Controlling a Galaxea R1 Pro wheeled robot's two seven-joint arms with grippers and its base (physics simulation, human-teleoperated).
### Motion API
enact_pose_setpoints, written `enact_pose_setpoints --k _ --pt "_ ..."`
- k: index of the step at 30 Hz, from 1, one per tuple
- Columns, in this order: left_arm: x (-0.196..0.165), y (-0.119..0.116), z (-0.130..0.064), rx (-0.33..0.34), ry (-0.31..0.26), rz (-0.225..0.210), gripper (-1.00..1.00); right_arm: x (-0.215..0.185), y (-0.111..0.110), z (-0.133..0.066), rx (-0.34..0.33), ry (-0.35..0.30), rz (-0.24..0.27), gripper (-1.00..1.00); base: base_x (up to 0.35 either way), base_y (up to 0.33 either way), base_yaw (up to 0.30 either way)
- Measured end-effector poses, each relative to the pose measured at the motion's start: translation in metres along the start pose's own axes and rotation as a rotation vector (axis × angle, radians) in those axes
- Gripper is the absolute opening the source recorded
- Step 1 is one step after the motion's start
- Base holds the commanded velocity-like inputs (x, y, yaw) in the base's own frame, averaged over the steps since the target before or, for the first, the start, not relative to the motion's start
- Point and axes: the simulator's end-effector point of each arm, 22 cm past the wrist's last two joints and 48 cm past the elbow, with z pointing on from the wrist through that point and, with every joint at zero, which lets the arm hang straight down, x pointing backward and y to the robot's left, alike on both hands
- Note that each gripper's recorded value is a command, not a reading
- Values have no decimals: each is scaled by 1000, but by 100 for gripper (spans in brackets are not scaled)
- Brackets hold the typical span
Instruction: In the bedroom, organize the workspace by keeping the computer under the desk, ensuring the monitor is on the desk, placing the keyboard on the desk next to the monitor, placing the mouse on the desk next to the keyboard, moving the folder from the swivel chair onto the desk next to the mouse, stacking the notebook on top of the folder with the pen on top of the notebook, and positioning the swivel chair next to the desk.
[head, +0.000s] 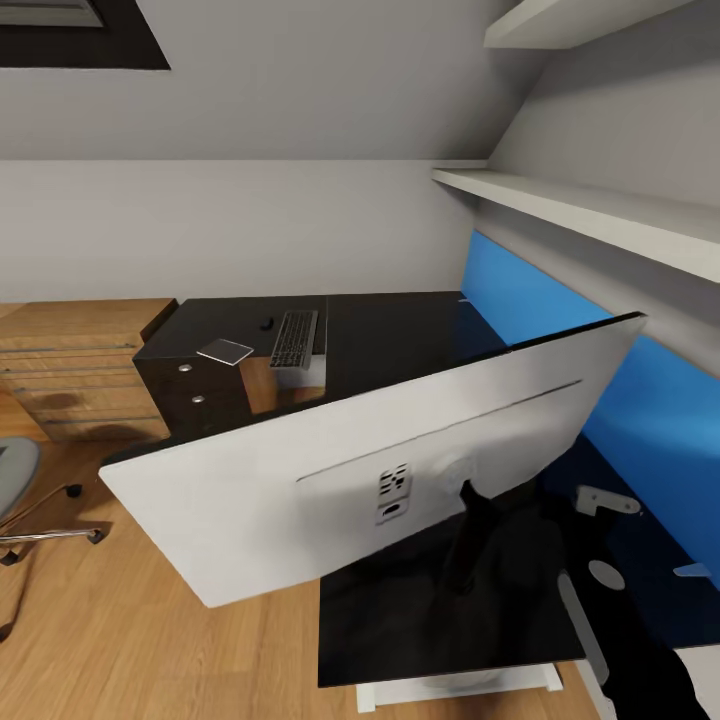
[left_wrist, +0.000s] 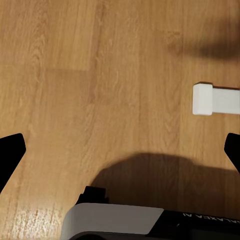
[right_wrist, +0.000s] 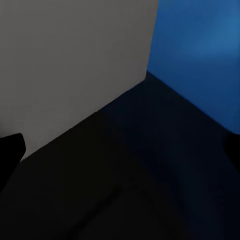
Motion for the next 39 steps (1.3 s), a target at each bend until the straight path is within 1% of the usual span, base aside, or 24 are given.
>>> enact_pose_setpoints --k 7,20,30,36,39 --pt "0 0 0 0 0 0 100 -1 5 15 4 12 6 100 0 0 0" --pt "0 1 0 -2 -1 1 100 -14 11 29 6 3 19 100 0 0 0" --pt "0 0 0 -1 0 0 100 -10 16 46 13 33 23 100 0 0 0" --pt "0 1 0 -2 -1 1 100 -24 24 63 15 31 37 100 0 0 0" --pt "0 1 0 -2 -1 1 100 -30 26 68 15 26 43 100 0 0 0"
